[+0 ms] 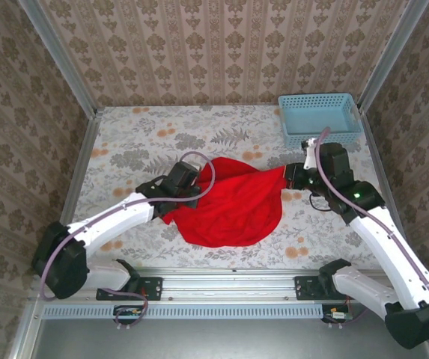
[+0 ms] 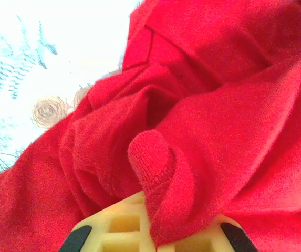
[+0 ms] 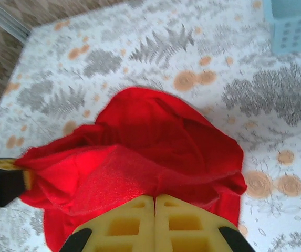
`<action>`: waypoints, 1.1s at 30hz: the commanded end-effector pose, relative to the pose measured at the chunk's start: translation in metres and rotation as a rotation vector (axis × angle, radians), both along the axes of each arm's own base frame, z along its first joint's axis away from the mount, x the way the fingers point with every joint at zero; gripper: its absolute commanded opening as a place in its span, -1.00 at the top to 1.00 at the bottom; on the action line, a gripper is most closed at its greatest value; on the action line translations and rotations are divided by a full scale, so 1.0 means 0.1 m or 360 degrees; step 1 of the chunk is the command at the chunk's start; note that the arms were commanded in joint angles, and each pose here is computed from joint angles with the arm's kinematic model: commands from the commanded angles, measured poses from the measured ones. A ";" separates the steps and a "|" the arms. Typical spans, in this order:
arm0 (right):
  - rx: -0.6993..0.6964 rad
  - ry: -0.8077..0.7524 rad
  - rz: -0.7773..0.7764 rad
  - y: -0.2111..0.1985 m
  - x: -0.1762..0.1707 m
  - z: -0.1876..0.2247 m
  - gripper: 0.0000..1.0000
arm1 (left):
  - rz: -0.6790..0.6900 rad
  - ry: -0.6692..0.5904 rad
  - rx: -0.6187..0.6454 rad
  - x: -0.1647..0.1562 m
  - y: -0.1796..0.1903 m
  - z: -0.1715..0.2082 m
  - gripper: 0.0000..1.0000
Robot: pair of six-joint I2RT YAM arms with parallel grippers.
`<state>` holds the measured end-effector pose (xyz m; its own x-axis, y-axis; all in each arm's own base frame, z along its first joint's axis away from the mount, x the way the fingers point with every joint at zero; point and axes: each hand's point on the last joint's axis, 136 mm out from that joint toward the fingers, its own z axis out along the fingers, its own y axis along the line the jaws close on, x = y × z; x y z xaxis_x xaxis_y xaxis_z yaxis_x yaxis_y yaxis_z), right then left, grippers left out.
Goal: Fold the inside-out t-shirt
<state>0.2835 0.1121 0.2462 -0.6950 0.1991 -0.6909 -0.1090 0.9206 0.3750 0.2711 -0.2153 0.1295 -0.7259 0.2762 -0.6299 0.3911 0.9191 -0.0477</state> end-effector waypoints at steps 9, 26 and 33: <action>-0.0286 0.0136 -0.0280 -0.48 -0.18 -0.59 1.00 | -0.0063 -0.0023 -0.0177 0.01 -0.10 0.24 1.00; 0.0073 -0.0511 0.0115 0.20 0.07 1.52 1.00 | 0.0152 -0.0841 -0.0286 0.39 0.49 2.91 1.00; -0.0055 -0.0562 0.0130 0.42 0.30 1.78 1.00 | 0.0175 -0.1012 -0.0333 0.19 0.67 3.57 1.00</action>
<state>0.3086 0.1629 0.4235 -0.4299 0.1536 -0.8897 -0.3445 0.8830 0.3189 0.2981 -0.1579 0.4823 -0.2154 0.0022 -0.9765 0.3171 0.9460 -0.0678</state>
